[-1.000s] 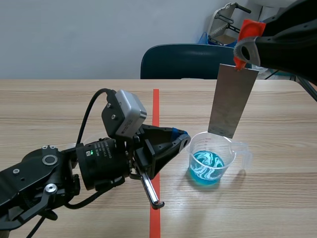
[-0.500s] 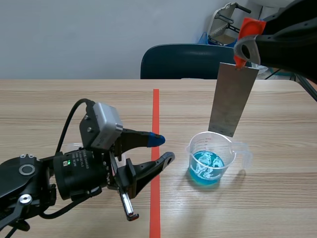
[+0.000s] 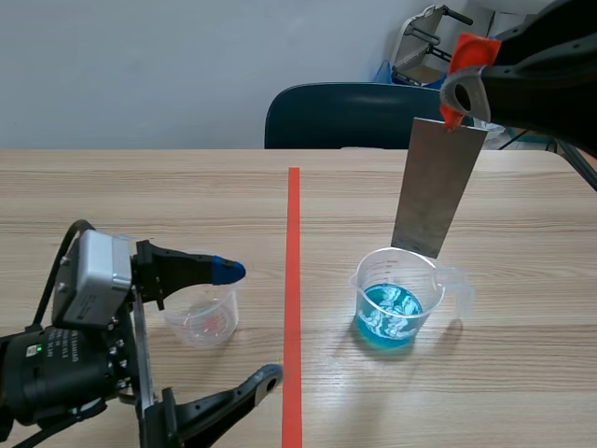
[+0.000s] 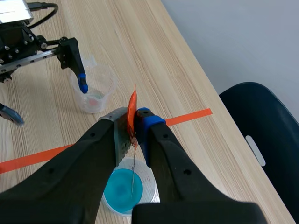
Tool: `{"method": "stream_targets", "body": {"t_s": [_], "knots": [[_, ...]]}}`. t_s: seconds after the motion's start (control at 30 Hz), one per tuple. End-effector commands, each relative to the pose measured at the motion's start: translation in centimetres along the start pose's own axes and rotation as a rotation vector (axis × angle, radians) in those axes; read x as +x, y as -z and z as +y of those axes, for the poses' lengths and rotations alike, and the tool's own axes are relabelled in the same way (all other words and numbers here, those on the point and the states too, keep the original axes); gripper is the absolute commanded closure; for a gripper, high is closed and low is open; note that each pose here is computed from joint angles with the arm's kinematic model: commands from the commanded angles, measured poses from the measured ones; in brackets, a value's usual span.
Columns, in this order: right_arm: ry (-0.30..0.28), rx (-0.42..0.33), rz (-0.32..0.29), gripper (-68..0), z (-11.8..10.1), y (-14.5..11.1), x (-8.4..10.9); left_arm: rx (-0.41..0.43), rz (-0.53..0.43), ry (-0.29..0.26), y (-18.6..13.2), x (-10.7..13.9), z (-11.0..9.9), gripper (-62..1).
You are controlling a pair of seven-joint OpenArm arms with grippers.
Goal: Do the redox reaction experiment
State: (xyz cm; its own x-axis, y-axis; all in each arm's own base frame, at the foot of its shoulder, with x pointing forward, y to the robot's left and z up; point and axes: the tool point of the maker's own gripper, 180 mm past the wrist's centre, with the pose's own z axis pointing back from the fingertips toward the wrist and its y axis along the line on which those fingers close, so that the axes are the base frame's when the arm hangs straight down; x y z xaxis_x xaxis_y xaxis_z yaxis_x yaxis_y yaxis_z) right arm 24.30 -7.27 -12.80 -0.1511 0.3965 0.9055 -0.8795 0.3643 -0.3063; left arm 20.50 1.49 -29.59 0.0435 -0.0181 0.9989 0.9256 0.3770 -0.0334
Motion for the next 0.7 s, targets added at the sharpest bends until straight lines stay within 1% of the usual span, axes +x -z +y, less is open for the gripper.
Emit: {"method": "stream_targets", "body": {"t_s": [0.0, 0.2, 0.5, 0.67], "knots": [[-0.003, 0.008, -0.033, -1.0, 0.1, 0.1, 0.9, 0.004, -0.047, 0.013, -0.2, 1.4, 0.1, -62.3], [-0.003, 0.008, -0.033, -1.0, 0.1, 0.1, 0.9, 0.008, -0.034, 0.027, -1.9, 1.7, 0.2, -62.3], [-0.007, 0.007, -0.034, -1.0, 0.1, 0.1, 0.9, 0.0, -0.06, 0.071, -3.6, 4.2, -0.5, -62.3], [-0.007, 0.009, -0.034, -1.0, 0.1, 0.1, 0.9, 0.015, -0.075, 0.071, -4.1, 5.2, -1.0, -62.3]]}}
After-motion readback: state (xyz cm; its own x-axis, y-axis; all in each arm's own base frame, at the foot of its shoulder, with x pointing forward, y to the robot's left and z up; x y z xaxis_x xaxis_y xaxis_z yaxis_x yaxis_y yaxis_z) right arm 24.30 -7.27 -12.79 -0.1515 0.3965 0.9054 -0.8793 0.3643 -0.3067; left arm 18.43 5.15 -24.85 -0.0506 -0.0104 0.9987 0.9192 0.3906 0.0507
